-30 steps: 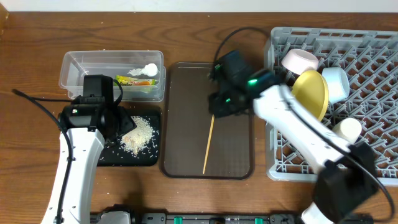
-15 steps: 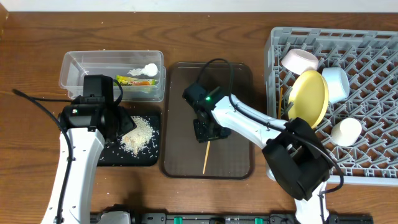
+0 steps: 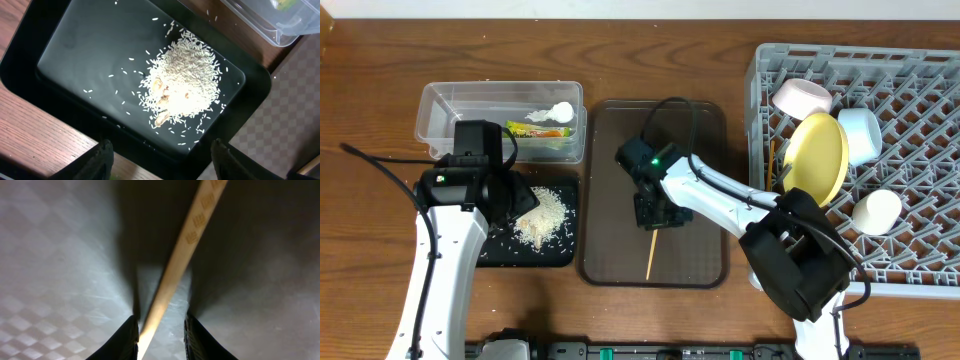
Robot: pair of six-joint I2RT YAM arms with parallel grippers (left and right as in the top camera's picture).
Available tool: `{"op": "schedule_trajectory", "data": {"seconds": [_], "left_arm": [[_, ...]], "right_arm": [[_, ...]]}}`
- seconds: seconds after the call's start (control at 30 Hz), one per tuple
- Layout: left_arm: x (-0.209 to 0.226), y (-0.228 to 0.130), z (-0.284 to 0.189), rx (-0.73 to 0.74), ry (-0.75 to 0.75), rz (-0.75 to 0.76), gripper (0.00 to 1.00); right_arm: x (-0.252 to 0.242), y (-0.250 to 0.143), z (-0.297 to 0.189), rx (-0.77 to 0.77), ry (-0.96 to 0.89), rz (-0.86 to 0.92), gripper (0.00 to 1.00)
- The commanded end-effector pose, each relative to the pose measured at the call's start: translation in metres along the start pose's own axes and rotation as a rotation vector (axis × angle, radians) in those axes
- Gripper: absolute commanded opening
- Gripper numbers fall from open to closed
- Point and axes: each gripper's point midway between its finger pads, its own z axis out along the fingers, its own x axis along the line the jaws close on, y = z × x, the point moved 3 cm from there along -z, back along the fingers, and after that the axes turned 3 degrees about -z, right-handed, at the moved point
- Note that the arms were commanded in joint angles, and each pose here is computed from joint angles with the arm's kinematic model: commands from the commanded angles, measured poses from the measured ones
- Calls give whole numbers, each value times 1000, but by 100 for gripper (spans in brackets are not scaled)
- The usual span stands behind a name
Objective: Sort waste into correct bins and load items into the dishwasher rack
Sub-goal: 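Return the right gripper to the remaining chopstick and grasp it, then carry the second chopstick into the rack beside the plate and release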
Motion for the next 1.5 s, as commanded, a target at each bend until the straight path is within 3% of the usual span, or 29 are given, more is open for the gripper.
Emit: {"op": "schedule_trajectory", "data": {"seconds": [0.0,0.37,0.53,0.7,1.0,1.2,1.47], "left_arm": [[3,-3,0,6,3,-5,66],[3,-3,0,6,3,-5,66],[3,-3,0,6,3,-5,66],[3,-3,0,6,3,-5,66],[3,-3,0,6,3,-5,66],[3,-2,0,5,3,-6,66],[3,-3,0,6,3,-5,66]], "right_arm": [[-5,-6,10,12,-33,24,28],[-5,0,7,-8,-21,31,1],[-17,14,-14,-56,10,30,1],[-38,34,-70,-190,73,3,1],[-134,32,-166,-372,74,78,1],[-195,14,-163,-277,20,174,1],[-216,5,-133,-183,-27,180,1]]}}
